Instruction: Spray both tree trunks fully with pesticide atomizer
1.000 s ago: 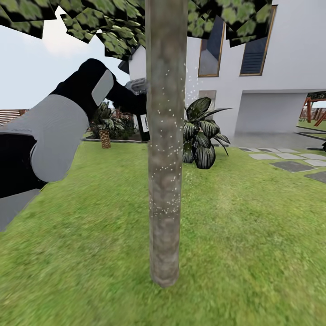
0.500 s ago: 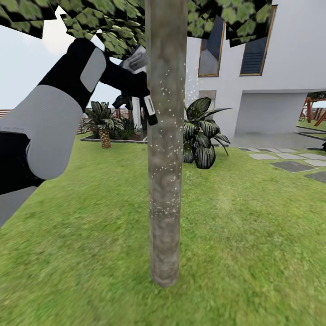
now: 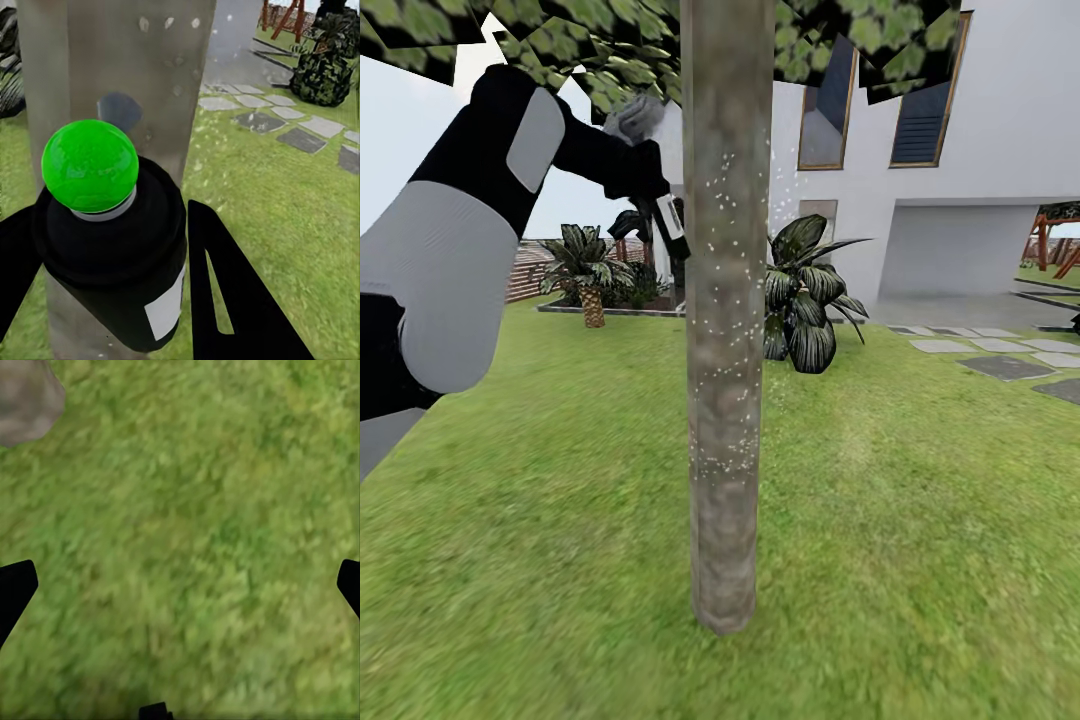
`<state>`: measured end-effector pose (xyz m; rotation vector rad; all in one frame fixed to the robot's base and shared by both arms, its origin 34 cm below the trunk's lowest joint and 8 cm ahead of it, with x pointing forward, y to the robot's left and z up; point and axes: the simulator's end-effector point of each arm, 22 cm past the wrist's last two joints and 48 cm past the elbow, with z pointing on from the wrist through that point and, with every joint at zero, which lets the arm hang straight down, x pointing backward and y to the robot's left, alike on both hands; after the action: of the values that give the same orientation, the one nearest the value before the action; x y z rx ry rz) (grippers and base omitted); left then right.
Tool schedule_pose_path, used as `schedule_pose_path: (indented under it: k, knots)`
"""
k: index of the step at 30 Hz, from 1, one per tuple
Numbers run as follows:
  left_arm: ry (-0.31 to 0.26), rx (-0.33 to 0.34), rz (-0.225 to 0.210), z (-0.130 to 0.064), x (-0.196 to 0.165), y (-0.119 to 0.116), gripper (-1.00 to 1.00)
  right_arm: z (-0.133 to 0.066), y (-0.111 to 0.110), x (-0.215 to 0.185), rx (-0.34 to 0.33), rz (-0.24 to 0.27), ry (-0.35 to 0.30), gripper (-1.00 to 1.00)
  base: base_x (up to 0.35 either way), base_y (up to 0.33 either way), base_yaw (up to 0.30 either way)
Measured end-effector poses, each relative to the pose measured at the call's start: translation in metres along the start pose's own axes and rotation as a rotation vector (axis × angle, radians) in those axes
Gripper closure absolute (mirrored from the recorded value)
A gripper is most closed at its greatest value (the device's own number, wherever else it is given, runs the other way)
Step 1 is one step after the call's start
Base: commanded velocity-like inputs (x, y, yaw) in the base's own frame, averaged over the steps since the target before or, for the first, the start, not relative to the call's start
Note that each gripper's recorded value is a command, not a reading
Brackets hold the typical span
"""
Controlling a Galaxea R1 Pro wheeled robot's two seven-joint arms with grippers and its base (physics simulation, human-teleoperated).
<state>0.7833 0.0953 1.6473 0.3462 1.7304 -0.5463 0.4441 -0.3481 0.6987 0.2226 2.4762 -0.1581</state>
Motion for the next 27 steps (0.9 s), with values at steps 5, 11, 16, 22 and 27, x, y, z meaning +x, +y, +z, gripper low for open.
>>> schedule_pose_path:
  k: [5,11,16,22,27]
  knots:
    - [-0.022,0.034,-0.008,-0.004,-0.007,-0.010,1.00,0.000,0.000,0.000,0.000,0.000,0.000,-1.00,0.000,0.000,0.000]
    - [-0.037,0.132,-0.068,-0.004,-0.011,-0.031,1.00,0.000,0.000,0.000,0.000,-0.001,0.000,-1.00,0.000,0.000,0.000]
    - [-0.014,0.107,-0.070,0.001,-0.002,-0.022,1.00,0.000,0.000,0.000,0.000,-0.001,0.000,-1.00,0.000,0.000,0.000]
    - [0.034,0.090,-0.092,0.011,0.016,-0.013,1.00,0.000,0.000,0.000,0.000,-0.001,0.000,-1.00,0.000,0.000,0.000]
    - [0.039,0.097,-0.098,0.012,0.018,-0.014,1.00,0.000,0.000,0.000,0.000,-0.001,0.000,-1.00,0.000,0.000,0.000]
